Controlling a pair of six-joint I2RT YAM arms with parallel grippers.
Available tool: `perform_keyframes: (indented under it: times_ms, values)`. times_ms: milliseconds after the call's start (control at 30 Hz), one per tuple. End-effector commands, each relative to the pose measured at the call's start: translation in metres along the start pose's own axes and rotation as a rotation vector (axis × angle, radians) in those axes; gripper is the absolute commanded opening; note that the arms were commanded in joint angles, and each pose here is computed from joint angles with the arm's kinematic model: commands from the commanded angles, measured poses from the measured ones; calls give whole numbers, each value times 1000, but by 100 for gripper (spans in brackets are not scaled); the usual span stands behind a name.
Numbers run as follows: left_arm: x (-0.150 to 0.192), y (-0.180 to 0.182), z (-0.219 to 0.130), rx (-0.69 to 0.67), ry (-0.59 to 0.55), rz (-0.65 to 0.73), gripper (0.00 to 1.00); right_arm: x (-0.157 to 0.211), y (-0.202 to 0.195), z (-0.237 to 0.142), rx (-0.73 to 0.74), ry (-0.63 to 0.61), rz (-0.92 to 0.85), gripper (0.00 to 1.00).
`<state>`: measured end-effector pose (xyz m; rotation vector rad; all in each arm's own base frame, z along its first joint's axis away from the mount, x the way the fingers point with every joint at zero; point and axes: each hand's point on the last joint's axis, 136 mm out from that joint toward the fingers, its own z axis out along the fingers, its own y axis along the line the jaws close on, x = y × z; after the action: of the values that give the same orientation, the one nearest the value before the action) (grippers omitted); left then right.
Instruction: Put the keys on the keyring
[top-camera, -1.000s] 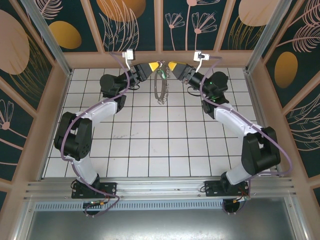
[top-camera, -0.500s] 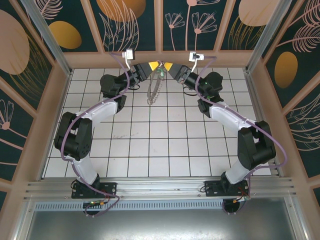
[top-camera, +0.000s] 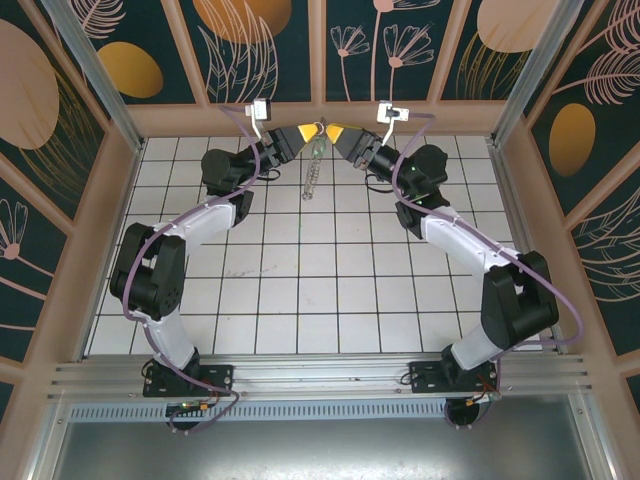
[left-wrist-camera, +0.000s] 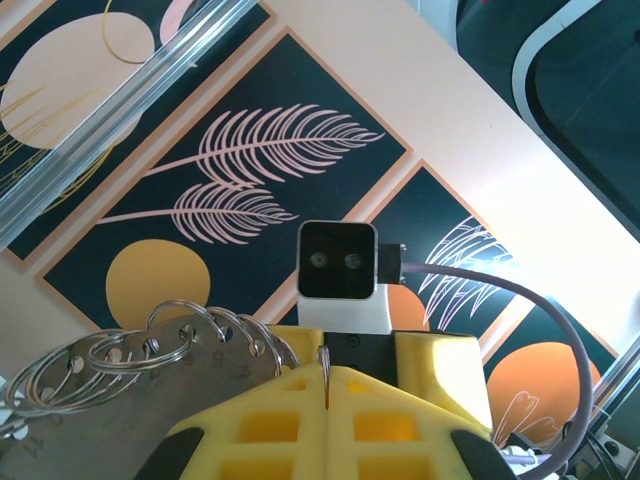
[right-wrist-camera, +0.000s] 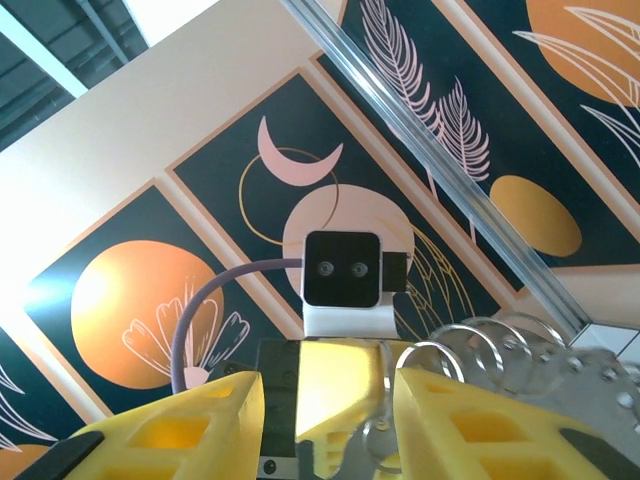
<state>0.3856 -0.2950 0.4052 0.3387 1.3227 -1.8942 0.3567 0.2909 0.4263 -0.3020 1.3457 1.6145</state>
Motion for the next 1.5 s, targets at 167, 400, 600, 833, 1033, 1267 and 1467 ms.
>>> perform_keyframes:
  times_ms: [167,400,600,833,1033,1267,1467]
  values:
    - [-2,-11,1,47,-20,46,0,-13,26,5,-37,-25,-77,39]
    - [0,-12,1,49,-16,45,0,-9,20,11,-37,-15,-65,39]
    - [0,-13,1,53,-16,47,0,-8,17,17,-43,-4,-55,38]
    - [1,-14,1,57,-14,48,0,-3,7,20,-33,4,-36,38]
    - [1,-15,1,60,-12,51,0,1,4,22,-39,17,-23,38]
    - [0,-16,1,62,-12,53,0,2,2,17,-20,6,-28,37]
    - [1,-16,1,60,-14,51,0,-7,1,6,4,-24,-38,37]
